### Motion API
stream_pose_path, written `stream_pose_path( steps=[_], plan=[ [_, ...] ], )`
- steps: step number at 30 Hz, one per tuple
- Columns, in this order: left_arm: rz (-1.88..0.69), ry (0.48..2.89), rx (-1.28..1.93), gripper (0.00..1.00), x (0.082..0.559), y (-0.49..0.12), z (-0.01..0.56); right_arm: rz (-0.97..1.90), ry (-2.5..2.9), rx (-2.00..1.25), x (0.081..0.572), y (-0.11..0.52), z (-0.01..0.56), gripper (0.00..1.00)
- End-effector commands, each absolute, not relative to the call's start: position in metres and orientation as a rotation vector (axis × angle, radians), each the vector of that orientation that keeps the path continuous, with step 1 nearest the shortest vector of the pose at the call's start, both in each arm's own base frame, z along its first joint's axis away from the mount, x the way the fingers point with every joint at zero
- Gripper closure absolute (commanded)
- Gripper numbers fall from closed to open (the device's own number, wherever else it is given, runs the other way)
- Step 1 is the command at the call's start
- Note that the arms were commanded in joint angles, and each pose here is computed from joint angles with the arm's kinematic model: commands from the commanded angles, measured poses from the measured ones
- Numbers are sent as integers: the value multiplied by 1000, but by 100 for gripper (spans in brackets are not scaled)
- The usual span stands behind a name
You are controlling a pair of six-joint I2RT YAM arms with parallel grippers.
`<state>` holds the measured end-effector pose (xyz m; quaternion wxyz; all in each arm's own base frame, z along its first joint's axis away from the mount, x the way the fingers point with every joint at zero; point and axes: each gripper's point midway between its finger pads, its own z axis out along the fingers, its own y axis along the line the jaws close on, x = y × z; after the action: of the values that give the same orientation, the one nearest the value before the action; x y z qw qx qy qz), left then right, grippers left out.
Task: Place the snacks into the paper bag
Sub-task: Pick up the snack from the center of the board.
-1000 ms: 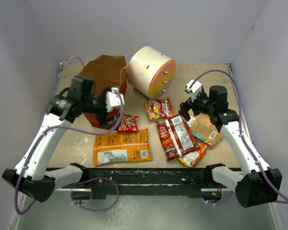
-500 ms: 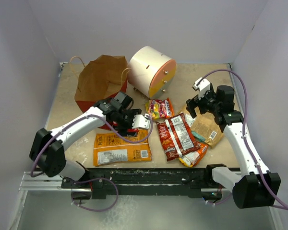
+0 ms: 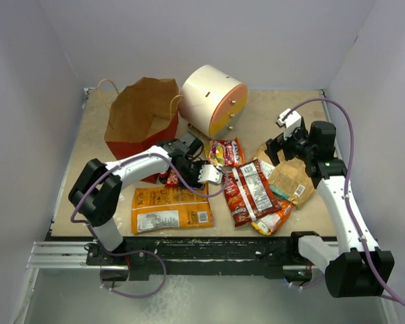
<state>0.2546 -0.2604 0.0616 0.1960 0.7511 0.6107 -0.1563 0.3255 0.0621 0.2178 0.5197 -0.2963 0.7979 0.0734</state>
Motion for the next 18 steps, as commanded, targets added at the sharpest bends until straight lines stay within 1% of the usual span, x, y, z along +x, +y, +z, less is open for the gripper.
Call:
stream_pose_path(
  steps=[1,3,9,11,13,15,18],
  plan=[
    [-379,1680,2100,42,271,-268,68,202,1883,-718,324,66,224,0],
    [-363,1702,2111,45,271,-264,63,203,1884,-719,325,67,224,0],
    [-339,1755,2112,44,270,-258,54,206,1886,-721,325,67,223,0],
    [-342,1767,2100,46,270,-258,53,204,1886,-722,325,67,224,0],
    [-348,1776,2086,52,270,-259,55,205,1884,-723,324,67,224,0],
    [-357,1780,2076,63,269,-260,57,202,1882,-723,324,66,224,0],
    [-365,1783,2060,74,268,-261,60,200,1878,-724,323,67,225,0]
  ],
)
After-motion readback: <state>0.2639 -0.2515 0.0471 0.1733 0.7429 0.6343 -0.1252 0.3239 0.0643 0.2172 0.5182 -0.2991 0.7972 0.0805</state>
